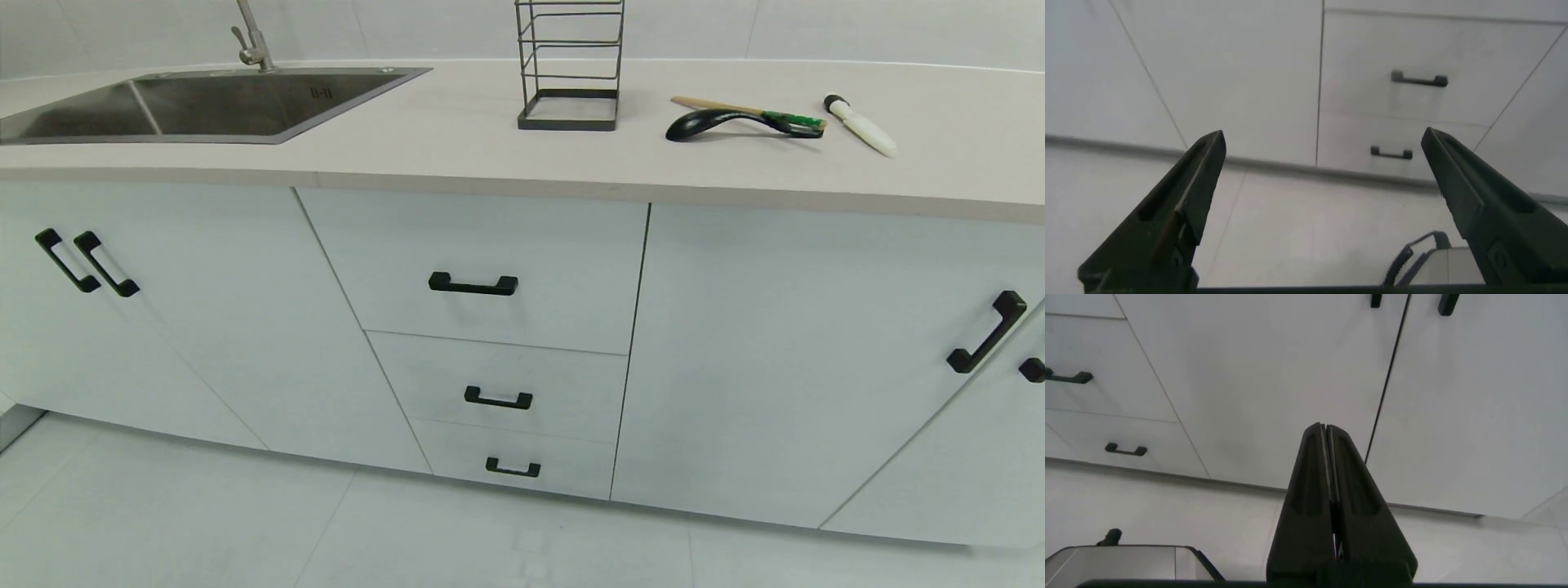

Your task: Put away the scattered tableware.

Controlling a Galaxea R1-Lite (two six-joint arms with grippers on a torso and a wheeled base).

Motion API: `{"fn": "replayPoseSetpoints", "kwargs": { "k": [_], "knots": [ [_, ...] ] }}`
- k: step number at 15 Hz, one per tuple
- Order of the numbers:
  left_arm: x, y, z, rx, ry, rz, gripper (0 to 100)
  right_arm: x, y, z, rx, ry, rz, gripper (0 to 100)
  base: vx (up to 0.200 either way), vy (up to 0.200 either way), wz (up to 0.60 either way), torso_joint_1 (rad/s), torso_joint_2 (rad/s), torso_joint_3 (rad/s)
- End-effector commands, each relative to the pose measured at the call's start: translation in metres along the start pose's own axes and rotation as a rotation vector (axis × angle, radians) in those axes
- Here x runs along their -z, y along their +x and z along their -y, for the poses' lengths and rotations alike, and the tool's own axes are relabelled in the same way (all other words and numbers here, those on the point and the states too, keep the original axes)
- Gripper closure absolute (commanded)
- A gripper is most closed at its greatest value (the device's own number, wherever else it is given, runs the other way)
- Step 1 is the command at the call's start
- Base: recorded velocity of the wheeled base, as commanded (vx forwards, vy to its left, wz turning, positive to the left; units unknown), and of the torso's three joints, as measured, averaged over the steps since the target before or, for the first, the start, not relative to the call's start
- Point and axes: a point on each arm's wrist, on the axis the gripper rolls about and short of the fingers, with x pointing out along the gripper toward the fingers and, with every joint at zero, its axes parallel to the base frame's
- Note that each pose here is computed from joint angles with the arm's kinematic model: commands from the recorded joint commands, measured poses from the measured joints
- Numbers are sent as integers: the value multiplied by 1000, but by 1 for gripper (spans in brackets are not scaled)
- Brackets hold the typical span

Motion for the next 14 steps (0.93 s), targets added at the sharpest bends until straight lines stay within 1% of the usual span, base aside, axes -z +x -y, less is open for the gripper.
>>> {"fn": "replayPoseSetpoints", "kwargs": {
  "k": [1, 2, 3, 4, 5, 6, 7, 8, 9, 11, 13, 14],
  "knots": [
    [-32, -6, 2, 74, 91, 164, 0, 0, 0, 0, 0, 0, -1, 100, 0, 0, 0, 0, 0, 0],
    [-51, -5, 4, 85, 177, 148, 0, 0, 0, 0, 0, 0, -1, 100, 0, 0, 0, 0, 0, 0],
    [-57, -4, 4, 88, 211, 139, 0, 0, 0, 0, 1, 0, -1, 100, 0, 0, 0, 0, 0, 0],
    [-77, 4, 5, 189, 370, 123, 0, 0, 0, 0, 0, 0, -1, 100, 0, 0, 0, 0, 0, 0],
    [-87, 15, 6, 289, 487, 107, 0, 0, 0, 0, 1, 0, -1, 100, 0, 0, 0, 0, 0, 0],
    [-94, 29, 7, 351, 621, 79, 0, 0, 0, 0, 0, 0, -1, 100, 0, 0, 0, 0, 0, 0],
    [-99, 45, 8, 399, 734, 33, 0, 0, 0, 0, 0, 0, -1, 100, 0, 0, 0, 0, 0, 0],
    [-103, 56, 8, 435, 778, -23, 0, 0, 0, 0, 0, 0, -1, 100, 0, 0, 0, 0, 0, 0],
    [-106, 66, 8, 464, 798, -69, 0, 0, 0, 0, 0, 0, -1, 100, 0, 0, 0, 0, 0, 0],
    [-111, 91, 9, 511, 873, -129, 0, 0, 0, 0, 0, 0, -1, 100, 0, 0, 0, 0, 0, 0],
    [-107, 117, 9, 566, 938, -215, 0, 0, 0, 0, 1, 0, -1, 100, 0, 0, 0, 0, 0, 0],
    [-101, 130, 9, 607, 980, -271, 0, 0, 0, 0, 1, 0, -1, 100, 0, 0, 0, 0, 0, 0]
  ]
}}
